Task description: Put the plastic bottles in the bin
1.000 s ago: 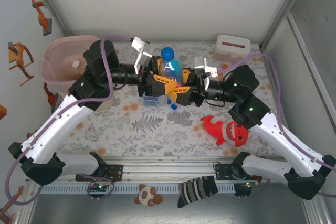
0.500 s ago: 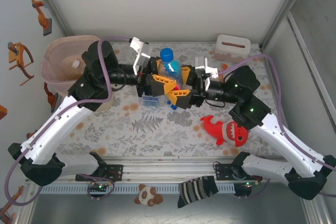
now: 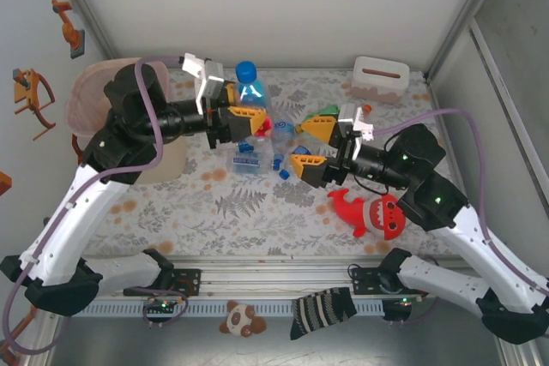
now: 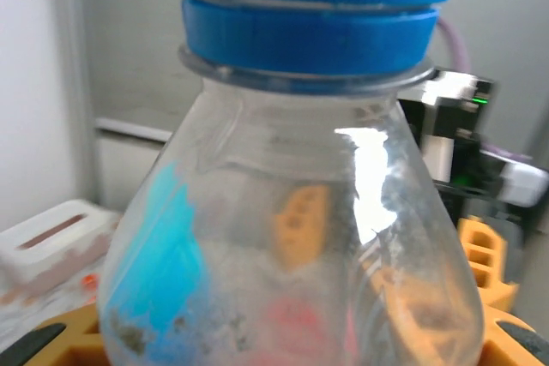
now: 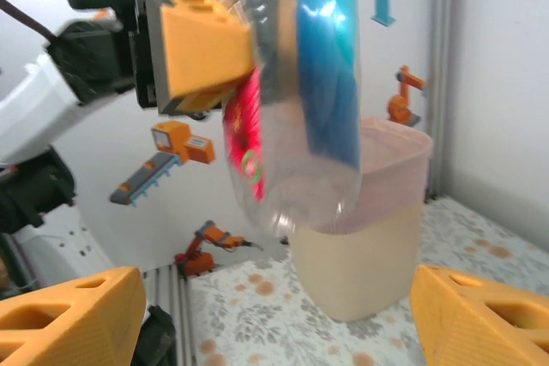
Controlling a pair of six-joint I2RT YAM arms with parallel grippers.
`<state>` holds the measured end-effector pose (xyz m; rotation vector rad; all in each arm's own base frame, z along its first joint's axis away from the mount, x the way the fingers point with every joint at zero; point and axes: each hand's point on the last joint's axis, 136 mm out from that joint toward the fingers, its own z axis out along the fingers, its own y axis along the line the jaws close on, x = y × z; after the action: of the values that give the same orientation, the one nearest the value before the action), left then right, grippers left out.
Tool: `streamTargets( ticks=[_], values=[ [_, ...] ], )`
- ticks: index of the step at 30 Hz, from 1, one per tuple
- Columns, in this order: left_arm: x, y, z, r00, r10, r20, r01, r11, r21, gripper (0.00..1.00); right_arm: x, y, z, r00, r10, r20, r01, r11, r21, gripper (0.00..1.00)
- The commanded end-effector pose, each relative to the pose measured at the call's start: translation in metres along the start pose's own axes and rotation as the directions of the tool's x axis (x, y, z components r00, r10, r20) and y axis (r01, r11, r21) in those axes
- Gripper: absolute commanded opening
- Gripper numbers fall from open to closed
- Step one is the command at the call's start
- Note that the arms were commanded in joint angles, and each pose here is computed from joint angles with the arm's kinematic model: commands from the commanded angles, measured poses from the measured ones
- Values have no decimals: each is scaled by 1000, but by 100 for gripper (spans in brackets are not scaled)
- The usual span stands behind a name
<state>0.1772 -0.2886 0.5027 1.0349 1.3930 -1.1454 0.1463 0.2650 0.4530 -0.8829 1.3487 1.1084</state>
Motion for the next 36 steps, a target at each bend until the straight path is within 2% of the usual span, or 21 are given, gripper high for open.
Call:
streamTargets(
  ticks=[1,5,12,18,25,31,36],
  values=[
    [5,34,-26,996,20,-86,-42,965,-260,41,10,-18,-8,999,-20,-44,25,992,125,80],
    [16,79,-57,983,-56,-176,-39,870,-491,41,14,-26,-11,998,-29,-61,39,984,172,80],
    [43,146,-133,937,-239,-256,-55,623,-780,41,19,-31,-7,996,-24,-90,41,981,188,80],
    [72,193,-203,872,-400,-283,-114,396,-911,41,24,-33,-3,993,-21,-116,42,982,185,80],
    [116,239,-279,762,-592,-262,-200,169,-965,39,27,-34,0,991,-21,-135,46,982,183,80],
    [152,269,-324,674,-701,-234,-276,55,-960,37,28,-35,3,989,-22,-149,48,983,177,80],
    [178,289,-343,597,-769,-229,-332,23,-943,38,30,-35,5,986,-19,-167,48,985,168,80]
  ],
)
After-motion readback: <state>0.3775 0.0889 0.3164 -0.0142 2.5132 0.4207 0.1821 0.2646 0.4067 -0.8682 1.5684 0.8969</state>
